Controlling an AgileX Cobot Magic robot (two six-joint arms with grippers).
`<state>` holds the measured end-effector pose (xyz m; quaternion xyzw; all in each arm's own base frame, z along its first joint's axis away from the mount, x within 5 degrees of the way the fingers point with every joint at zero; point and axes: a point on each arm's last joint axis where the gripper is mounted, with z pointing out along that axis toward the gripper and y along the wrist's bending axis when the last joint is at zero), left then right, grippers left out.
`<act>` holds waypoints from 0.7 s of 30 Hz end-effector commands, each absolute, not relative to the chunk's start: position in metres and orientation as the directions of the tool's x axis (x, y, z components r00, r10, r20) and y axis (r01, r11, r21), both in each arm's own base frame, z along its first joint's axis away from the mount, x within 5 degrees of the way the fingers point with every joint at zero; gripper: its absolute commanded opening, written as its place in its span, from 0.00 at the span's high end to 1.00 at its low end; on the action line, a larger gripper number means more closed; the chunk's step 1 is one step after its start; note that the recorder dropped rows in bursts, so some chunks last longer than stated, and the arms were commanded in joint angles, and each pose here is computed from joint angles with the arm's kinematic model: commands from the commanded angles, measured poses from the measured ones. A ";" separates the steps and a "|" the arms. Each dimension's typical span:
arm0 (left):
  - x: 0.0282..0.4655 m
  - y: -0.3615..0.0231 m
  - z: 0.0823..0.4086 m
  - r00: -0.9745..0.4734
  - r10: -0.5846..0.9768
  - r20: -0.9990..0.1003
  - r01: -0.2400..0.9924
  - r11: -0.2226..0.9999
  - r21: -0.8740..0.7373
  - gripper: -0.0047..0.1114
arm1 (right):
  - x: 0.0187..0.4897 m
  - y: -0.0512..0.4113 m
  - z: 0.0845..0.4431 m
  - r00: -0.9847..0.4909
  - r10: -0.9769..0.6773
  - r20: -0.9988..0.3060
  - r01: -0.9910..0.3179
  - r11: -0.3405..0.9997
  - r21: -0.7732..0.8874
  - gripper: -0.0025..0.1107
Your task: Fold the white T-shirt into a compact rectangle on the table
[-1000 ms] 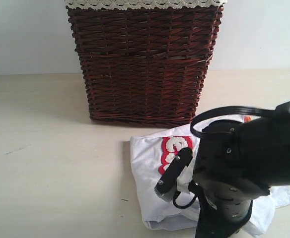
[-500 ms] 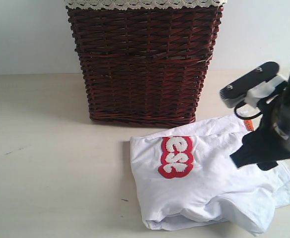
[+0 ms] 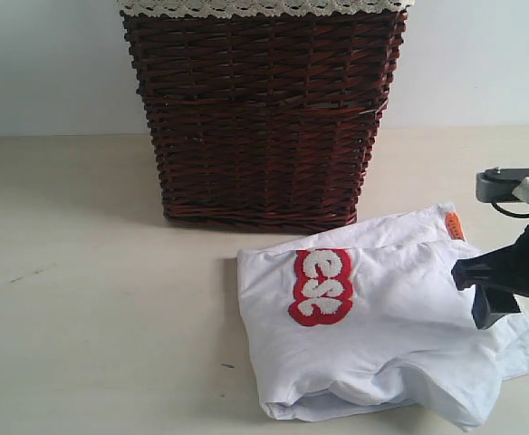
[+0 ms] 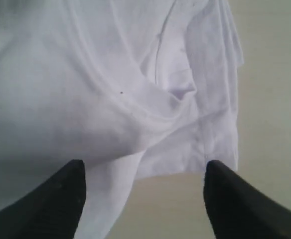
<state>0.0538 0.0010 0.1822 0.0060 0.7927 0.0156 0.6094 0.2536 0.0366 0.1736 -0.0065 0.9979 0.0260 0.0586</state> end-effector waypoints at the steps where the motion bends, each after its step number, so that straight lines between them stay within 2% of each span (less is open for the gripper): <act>1: 0.054 0.001 0.183 -0.245 0.019 -0.969 -0.013 1.000 0.023 0.95 | 0.264 0.031 0.155 -0.992 0.037 -0.123 0.023 0.993 0.116 0.41; 11: 0.054 0.001 0.183 -0.245 0.019 -0.969 -0.013 1.000 0.023 0.95 | 0.278 0.037 0.109 -0.998 0.034 -0.062 0.023 0.985 0.170 0.43; 13: 0.054 0.001 0.183 -0.245 0.019 -0.969 -0.013 1.000 0.023 0.95 | 0.280 0.040 0.110 -0.998 0.014 -0.063 0.001 0.980 0.197 0.52; 15: 0.054 0.001 0.183 -0.245 0.019 -0.969 -0.013 1.000 0.023 0.95 | 0.282 0.043 0.114 -0.998 -0.003 -0.063 -0.017 0.975 0.221 0.65; 18: 0.054 0.001 0.183 -0.245 0.019 -0.969 -0.013 1.000 0.023 0.95 | 0.281 0.043 0.116 -0.996 -0.062 -0.069 -0.076 0.972 0.222 0.92; 19: 0.054 0.001 0.183 -0.245 0.019 -0.969 -0.013 1.000 0.023 0.95 | 0.280 0.043 0.116 -0.995 -0.081 -0.062 -0.093 0.970 0.225 0.98; 21: 0.054 0.001 0.183 -0.245 0.019 -0.969 -0.013 1.000 0.023 0.95 | 0.282 0.044 0.121 -0.994 -0.089 -0.061 -0.101 0.969 0.227 0.98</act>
